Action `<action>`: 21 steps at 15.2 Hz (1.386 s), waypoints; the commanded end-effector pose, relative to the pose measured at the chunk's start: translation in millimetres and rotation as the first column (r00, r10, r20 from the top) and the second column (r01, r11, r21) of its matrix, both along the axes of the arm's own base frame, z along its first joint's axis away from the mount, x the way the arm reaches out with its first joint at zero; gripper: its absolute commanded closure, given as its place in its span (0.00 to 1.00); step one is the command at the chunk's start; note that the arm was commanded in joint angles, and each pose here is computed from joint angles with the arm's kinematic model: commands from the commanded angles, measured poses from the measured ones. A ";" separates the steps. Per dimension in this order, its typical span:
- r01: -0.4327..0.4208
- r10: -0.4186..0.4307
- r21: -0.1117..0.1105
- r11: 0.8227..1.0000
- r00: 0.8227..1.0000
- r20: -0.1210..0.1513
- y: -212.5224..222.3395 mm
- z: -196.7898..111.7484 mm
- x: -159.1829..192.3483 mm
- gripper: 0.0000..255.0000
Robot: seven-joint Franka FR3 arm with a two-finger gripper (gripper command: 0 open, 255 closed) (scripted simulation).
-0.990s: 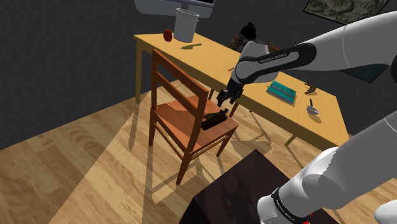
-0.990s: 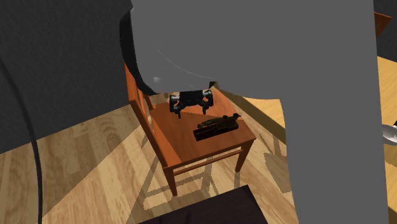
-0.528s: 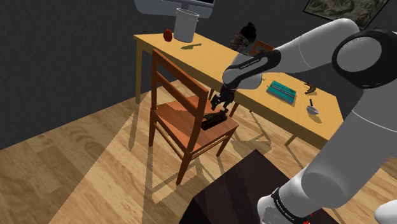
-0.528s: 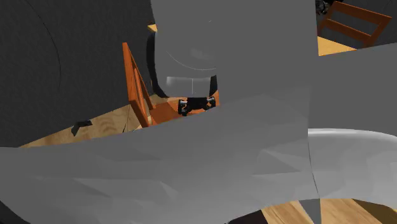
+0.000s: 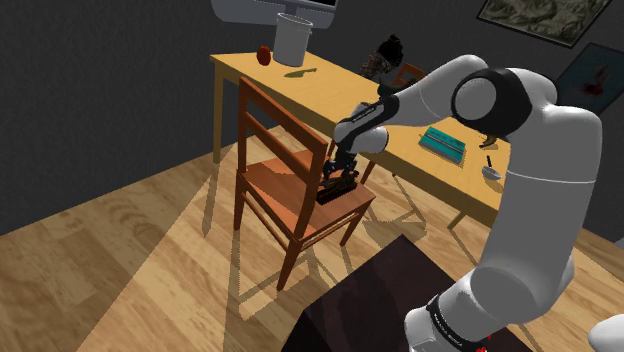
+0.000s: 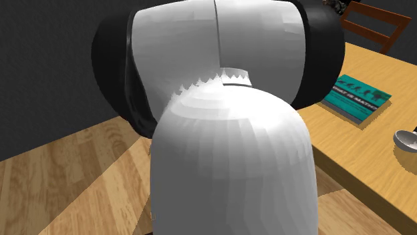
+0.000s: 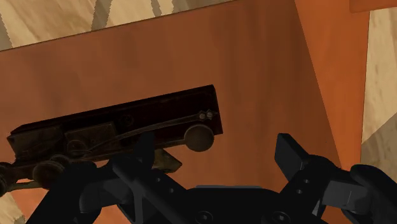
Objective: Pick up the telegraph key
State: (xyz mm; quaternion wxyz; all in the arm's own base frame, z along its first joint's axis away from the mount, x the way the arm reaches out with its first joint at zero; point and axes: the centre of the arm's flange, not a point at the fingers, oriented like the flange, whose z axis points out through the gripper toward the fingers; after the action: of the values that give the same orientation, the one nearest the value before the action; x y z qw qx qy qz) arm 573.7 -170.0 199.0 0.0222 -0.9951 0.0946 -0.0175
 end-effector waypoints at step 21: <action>0.013 -0.013 0.010 1.000 1.000 -0.005 -11.0 -67.9 14.5 1.00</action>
State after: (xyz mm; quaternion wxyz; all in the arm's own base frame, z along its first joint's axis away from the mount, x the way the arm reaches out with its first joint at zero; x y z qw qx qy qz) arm 588.5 -181.3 131.1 0.0269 -0.9944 0.1009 -0.0150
